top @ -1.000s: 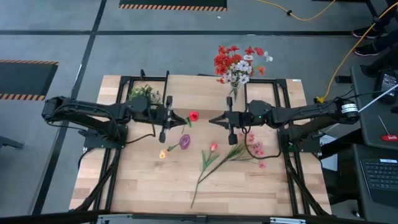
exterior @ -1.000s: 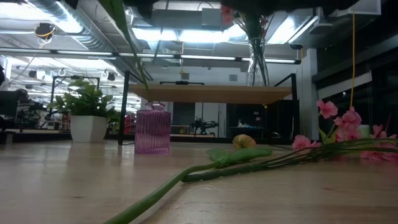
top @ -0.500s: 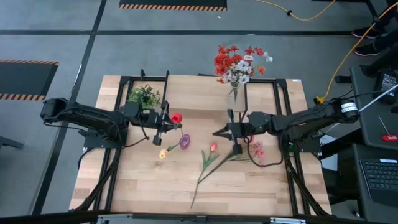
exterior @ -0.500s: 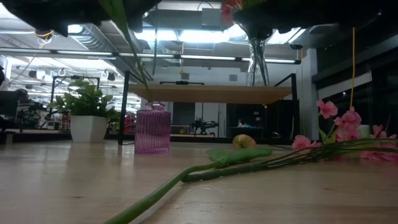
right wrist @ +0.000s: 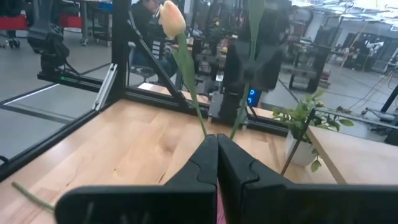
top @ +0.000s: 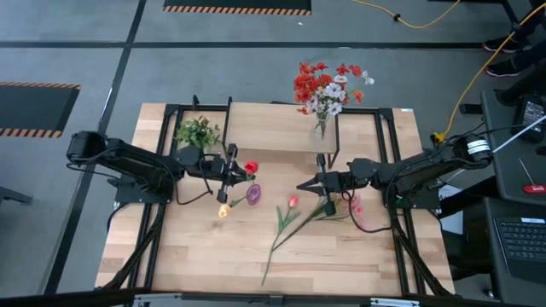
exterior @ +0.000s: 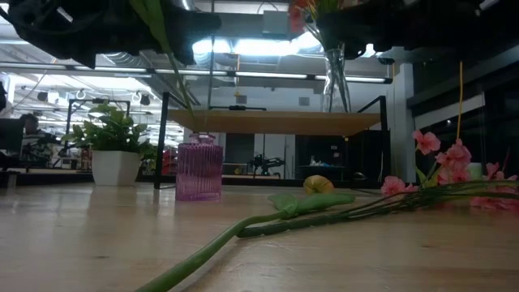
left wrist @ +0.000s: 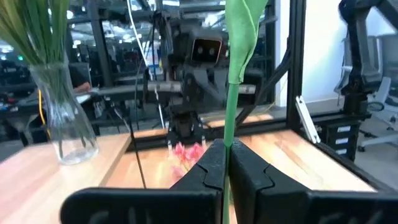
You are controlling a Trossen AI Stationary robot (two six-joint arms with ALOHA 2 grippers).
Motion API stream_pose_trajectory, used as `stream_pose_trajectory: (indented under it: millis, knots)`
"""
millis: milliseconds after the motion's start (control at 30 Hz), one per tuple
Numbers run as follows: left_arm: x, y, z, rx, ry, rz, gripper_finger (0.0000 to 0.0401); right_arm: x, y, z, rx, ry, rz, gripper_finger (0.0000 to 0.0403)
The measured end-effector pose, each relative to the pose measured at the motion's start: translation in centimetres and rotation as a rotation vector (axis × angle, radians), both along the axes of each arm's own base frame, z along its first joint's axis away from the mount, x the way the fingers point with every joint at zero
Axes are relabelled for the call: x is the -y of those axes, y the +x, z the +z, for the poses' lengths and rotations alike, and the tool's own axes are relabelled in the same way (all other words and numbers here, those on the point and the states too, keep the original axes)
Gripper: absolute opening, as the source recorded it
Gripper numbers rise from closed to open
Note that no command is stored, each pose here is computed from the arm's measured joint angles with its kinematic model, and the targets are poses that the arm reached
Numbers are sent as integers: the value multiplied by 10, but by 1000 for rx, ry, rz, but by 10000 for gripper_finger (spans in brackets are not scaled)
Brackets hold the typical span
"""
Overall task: Pick and place flowers into a vace then onto a shelf
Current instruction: Put the red flower into the purple vase
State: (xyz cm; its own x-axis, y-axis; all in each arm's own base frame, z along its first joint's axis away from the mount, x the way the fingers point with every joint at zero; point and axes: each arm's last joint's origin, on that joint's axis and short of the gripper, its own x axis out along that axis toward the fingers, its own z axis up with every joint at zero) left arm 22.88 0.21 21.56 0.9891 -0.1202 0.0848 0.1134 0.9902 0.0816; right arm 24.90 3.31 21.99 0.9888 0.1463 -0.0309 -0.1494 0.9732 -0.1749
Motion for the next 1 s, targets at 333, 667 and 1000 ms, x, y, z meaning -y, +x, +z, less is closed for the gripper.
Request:
stream_pose_trajectory:
  millis: [333, 667, 1000]
  knots:
    - [0, 8, -15, -59, -24, 0, 4, 0, 0, 0, -5, 4, 1, 2]
    - [-1, 13, -27, -116, -27, 27, 4, 0, 0, -3, -30, 15, 2, 3]
    - [-3, 17, -36, -168, -132, 87, 6, 0, 0, -5, -52, 17, 2, 3]
